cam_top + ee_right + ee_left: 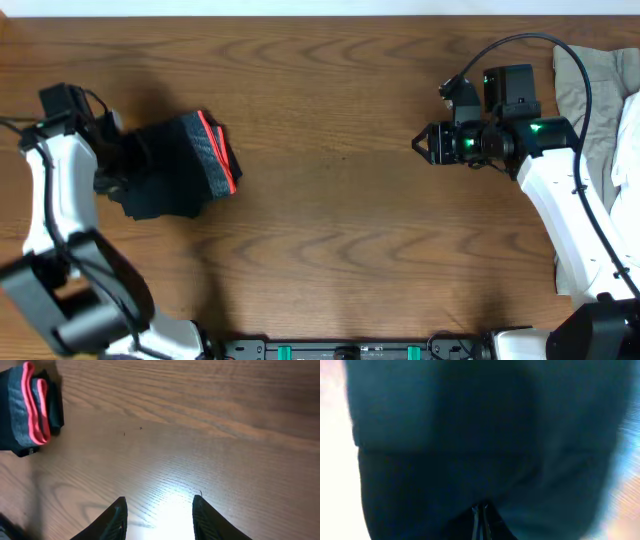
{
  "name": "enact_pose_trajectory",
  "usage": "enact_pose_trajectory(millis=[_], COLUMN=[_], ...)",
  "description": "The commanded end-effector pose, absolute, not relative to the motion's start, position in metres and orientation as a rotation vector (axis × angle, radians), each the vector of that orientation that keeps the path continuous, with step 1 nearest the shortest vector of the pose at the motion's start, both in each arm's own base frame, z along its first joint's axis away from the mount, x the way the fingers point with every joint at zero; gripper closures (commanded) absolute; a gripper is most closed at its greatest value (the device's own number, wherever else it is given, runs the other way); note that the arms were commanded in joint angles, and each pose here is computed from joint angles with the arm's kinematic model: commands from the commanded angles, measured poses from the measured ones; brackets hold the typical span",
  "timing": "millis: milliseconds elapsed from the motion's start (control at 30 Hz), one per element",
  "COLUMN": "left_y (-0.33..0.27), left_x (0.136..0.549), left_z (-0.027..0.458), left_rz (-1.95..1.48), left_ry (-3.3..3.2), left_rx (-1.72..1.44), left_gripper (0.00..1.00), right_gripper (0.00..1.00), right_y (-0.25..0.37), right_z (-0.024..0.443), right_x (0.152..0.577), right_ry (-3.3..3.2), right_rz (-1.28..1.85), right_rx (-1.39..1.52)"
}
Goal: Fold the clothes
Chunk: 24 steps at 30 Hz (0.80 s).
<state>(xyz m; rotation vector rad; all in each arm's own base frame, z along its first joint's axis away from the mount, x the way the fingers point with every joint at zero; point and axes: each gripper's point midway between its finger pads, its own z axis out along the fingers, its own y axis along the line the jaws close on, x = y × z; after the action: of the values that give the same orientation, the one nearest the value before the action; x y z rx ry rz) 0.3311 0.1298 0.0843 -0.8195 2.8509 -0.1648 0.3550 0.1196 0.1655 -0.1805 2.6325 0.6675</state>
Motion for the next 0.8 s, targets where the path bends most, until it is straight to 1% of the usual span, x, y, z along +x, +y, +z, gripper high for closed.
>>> enact_pose_trajectory(millis=[0,33,67,100,200,233,267,333,400,433,467,533,667,733,767], left_y=[0.153,0.151,0.15,0.147,0.132,0.125,0.12,0.112,0.102,0.094,0.088,0.07,0.035,0.021,0.018], left_x=[0.321,0.323,0.324,0.325,0.332,0.336,0.338,0.338,0.337,0.335,0.333,0.316,0.271,0.244,0.23], left_z=[0.066,0.063,0.062,0.062,0.073,0.083,0.093,0.118,0.155,0.176,0.193,0.233,0.289,0.313,0.323], left_rz=[-0.097,-0.135,-0.164,-0.195,-0.371,-0.456,-0.502,-0.551,-0.588,-0.613,-0.626,-0.608,-0.525,-0.45,-0.388], left_ry=[2.827,2.825,2.823,2.82,2.792,2.78,2.774,2.759,2.725,2.7,2.68,2.645,2.564,2.5,2.465], left_rx=[-1.061,-1.07,-1.073,-1.074,-1.045,-0.99,-0.948,-0.875,-0.769,-0.693,-0.631,-0.488,-0.293,-0.236,-0.243], left_gripper=[0.92,0.91,0.86,0.84,0.84,0.84,0.84,0.84,0.84,0.83,0.79,0.74,0.73,0.73,0.74], right_gripper=[0.6,0.6,0.6,0.6,0.64,0.66,0.67,0.65,0.63,0.62,0.61,0.59,0.54,0.43,0.36], right_y=[0.117,0.117,0.118,0.119,0.12,0.12,0.12,0.12,0.12,0.12,0.119,0.12,0.119,0.115,0.113], right_z=[0.171,0.171,0.171,0.172,0.174,0.178,0.185,0.205,0.237,0.254,0.268,0.301,0.349,0.363,0.368], right_x=[0.355,0.355,0.355,0.354,0.354,0.354,0.355,0.356,0.354,0.351,0.347,0.332,0.29,0.268,0.256], right_ry=[2.626,2.626,2.625,2.624,2.618,2.605,2.576,2.494,2.379,2.322,2.273,2.169,2.025,1.984,1.965], right_rz=[0.67,0.671,0.676,0.683,0.694,0.693,0.687,0.666,0.639,0.631,0.625,0.629,0.63,0.615,0.606], right_rx=[-0.133,-0.132,-0.134,-0.136,-0.141,-0.145,-0.163,-0.23,-0.288,-0.299,-0.309,-0.337,-0.376,-0.379,-0.379])
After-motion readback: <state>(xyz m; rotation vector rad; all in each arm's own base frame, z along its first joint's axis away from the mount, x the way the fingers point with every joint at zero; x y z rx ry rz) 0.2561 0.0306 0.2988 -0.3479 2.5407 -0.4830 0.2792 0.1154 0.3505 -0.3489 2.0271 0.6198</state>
